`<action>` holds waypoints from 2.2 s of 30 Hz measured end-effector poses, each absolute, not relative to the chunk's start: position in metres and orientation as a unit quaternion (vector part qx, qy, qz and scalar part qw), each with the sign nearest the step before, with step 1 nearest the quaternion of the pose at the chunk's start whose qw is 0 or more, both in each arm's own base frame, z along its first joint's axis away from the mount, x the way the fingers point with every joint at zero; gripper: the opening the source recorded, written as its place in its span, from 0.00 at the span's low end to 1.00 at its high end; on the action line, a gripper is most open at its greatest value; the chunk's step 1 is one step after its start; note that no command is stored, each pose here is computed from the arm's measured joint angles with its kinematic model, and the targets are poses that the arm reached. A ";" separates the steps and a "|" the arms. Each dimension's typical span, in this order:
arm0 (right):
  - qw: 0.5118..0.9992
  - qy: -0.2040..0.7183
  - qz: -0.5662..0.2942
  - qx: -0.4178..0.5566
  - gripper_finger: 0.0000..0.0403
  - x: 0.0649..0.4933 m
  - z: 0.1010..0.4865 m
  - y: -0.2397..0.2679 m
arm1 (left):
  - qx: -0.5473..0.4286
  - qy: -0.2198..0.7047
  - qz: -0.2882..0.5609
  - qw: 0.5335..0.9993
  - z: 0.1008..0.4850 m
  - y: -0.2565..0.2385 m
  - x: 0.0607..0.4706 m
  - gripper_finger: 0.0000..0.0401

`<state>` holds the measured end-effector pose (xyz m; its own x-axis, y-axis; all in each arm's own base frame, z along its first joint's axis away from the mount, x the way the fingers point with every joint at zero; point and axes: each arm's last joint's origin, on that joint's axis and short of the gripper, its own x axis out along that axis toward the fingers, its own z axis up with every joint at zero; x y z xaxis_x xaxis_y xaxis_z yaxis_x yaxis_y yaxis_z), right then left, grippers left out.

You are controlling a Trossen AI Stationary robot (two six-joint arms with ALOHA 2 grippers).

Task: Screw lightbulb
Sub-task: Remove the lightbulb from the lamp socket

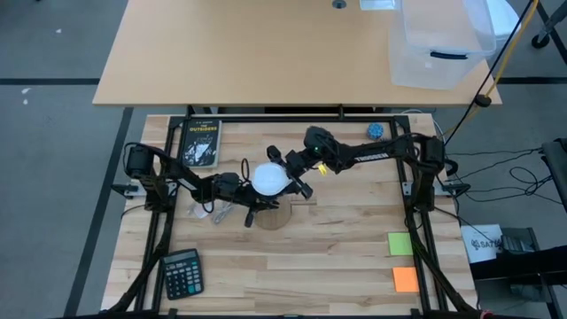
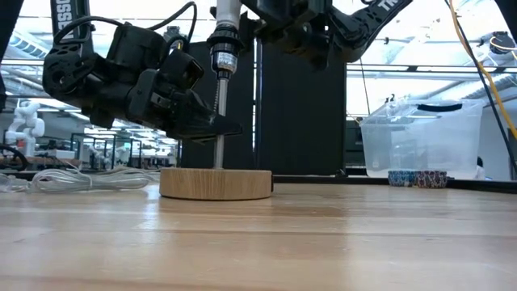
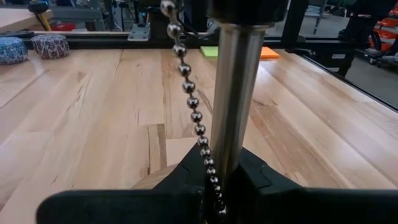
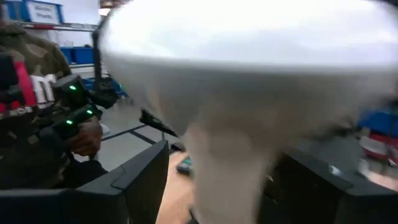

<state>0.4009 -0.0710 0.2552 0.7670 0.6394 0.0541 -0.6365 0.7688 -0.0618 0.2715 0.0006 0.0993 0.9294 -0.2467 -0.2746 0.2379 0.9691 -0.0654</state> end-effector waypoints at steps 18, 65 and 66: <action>0.948 0.014 0.318 -0.012 0.65 0.382 0.266 -0.099 | -0.019 0.144 -0.120 0.982 0.099 0.001 0.272 0.08; 0.983 -0.072 -0.170 -0.015 0.65 0.283 0.221 0.038 | -0.024 0.131 0.036 0.991 0.102 0.008 0.274 0.08; 0.983 -0.066 -0.169 -0.018 0.65 0.288 0.221 0.038 | -0.024 0.129 0.040 0.991 0.102 0.008 0.274 0.08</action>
<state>0.2882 0.0381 0.2212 0.9345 -0.3292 0.1353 0.3339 0.9425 -0.0126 0.2735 0.0081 0.1018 0.9635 0.0736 -0.2575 -0.0860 0.9956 -0.0372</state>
